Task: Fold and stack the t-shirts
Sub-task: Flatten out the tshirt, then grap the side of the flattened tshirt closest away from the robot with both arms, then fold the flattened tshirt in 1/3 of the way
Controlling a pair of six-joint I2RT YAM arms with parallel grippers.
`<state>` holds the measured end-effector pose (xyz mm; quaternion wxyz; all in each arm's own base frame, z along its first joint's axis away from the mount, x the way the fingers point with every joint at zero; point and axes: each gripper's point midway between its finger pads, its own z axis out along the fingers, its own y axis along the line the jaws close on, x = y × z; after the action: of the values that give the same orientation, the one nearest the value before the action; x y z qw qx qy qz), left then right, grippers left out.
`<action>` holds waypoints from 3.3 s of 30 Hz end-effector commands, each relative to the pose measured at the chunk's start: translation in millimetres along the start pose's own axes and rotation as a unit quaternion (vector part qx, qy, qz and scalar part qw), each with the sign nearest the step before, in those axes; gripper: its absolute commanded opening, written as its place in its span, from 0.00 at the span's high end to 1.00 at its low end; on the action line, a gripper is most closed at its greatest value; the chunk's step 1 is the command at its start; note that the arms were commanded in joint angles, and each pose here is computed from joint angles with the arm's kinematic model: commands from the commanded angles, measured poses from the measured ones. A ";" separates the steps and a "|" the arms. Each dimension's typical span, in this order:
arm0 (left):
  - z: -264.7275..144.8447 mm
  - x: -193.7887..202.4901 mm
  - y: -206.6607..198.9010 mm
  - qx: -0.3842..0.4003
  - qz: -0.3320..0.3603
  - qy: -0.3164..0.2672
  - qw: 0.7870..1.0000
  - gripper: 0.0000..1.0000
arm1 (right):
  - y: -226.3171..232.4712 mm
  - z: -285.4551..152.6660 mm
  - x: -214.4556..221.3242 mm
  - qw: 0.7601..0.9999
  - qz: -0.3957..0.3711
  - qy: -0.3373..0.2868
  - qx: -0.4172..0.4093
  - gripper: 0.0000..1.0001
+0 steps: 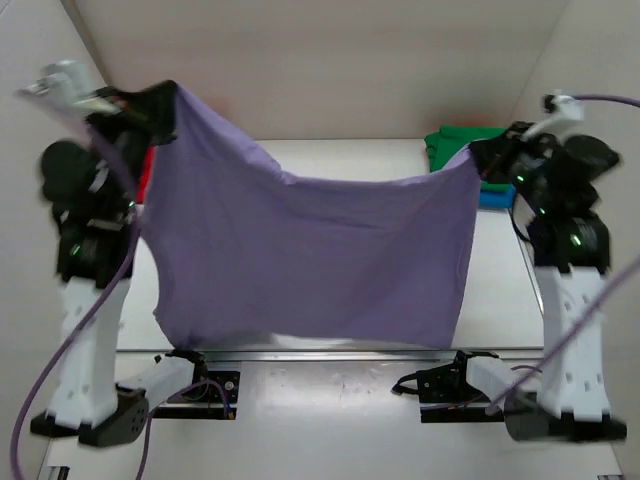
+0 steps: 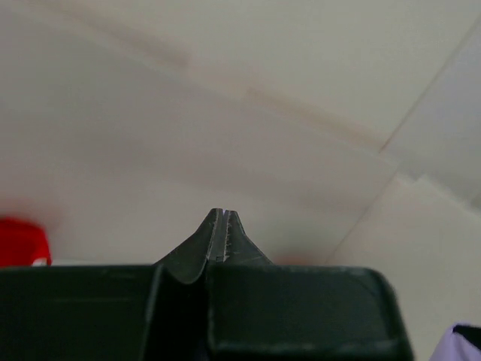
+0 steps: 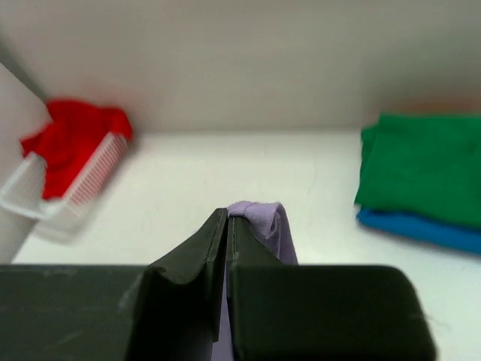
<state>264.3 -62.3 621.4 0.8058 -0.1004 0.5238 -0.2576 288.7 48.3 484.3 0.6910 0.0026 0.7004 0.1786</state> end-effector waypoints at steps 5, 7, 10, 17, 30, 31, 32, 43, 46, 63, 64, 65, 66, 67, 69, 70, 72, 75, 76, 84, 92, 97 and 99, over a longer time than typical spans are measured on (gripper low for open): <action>81.7 172.5 70.4 0.035 -0.002 0.174 0.984 1.00 | -44.2 106.7 100.5 0.991 0.020 0.133 -0.018 1.00; 118.1 183.0 86.5 0.025 0.011 0.188 0.982 1.00 | -49.9 130.6 111.6 0.987 0.010 0.162 -0.021 1.00; 163.8 156.8 77.2 0.056 0.000 0.176 0.983 1.00 | -46.2 156.3 77.7 0.990 -0.021 0.140 -0.018 1.00; 161.5 45.1 39.3 0.117 -0.029 0.060 0.991 1.00 | -43.9 134.5 -26.7 0.998 -0.036 0.043 -0.020 1.00; -30.0 221.1 76.3 0.060 -0.061 0.259 0.962 1.00 | -96.7 74.9 198.1 0.963 0.081 0.259 -0.004 1.00; -55.5 259.5 96.2 0.033 -0.076 0.297 0.951 1.00 | -98.3 59.7 227.1 0.954 0.095 0.285 0.006 1.00; -73.1 256.4 86.9 0.045 -0.080 0.290 0.953 1.00 | -96.3 46.8 250.1 0.947 0.105 0.304 0.009 1.00; -258.2 403.2 138.0 -0.082 -0.148 0.454 0.875 1.00 | -95.0 -73.9 386.7 0.837 0.156 0.497 0.169 1.00; -271.5 403.3 142.7 -0.098 -0.147 0.449 0.876 1.00 | -87.5 -77.1 374.4 0.829 0.179 0.497 0.182 1.00; -223.8 344.6 144.3 -0.108 -0.085 0.342 0.930 1.00 | -115.9 -118.0 359.2 0.809 0.219 0.478 0.261 1.00; -221.0 340.8 146.6 -0.114 -0.078 0.334 0.932 1.00 | -117.8 -117.8 361.0 0.807 0.220 0.483 0.258 1.00; -217.3 338.4 146.7 -0.113 -0.072 0.330 0.935 1.00 | -119.9 -114.8 358.7 0.808 0.225 0.479 0.258 1.00; -214.9 338.0 145.2 -0.110 -0.071 0.331 0.934 1.00 | -121.1 -111.8 360.2 0.808 0.223 0.483 0.251 0.99; -209.7 331.5 151.6 -0.125 -0.061 0.315 0.939 1.00 | -121.1 -110.5 364.4 0.805 0.222 0.491 0.248 1.00; -198.4 327.7 150.8 -0.122 -0.050 0.304 0.943 1.00 | -120.1 -104.7 369.1 0.805 0.217 0.496 0.242 1.00; -193.4 327.5 152.7 -0.126 -0.047 0.302 0.944 1.00 | -119.0 -97.6 369.6 0.808 0.219 0.495 0.231 1.00; -180.6 325.2 152.5 -0.119 -0.037 0.290 0.949 1.00 | -116.9 -91.2 372.2 0.809 0.223 0.498 0.221 1.00; -163.0 324.0 149.2 -0.108 -0.035 0.281 0.953 1.00 | -122.2 -78.3 372.0 0.805 0.226 0.502 0.221 1.00; -159.3 327.2 152.0 -0.111 -0.033 0.283 0.952 1.00 | -125.2 -74.2 371.5 0.807 0.220 0.502 0.219 1.00; -133.8 353.8 161.9 -0.094 -0.036 0.295 0.950 1.00 | -148.8 -45.8 370.0 0.806 0.207 0.510 0.216 1.00; -114.6 361.1 177.9 -0.110 -0.009 0.293 0.950 1.00 | -164.6 -21.2 370.6 0.810 0.210 0.504 0.214 1.00; -105.0 365.7 187.6 -0.119 -0.003 0.290 0.950 1.00 | -168.2 -4.1 371.1 0.811 0.210 0.506 0.205 1.00; -103.5 370.0 194.9 -0.128 0.002 0.292 0.948 1.00 | -169.6 2.8 370.3 0.814 0.210 0.502 0.204 1.00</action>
<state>334.6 -82.6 169.3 0.5585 -0.1289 0.7931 -0.2063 292.2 -16.0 70.9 0.1350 0.2159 0.9564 0.1427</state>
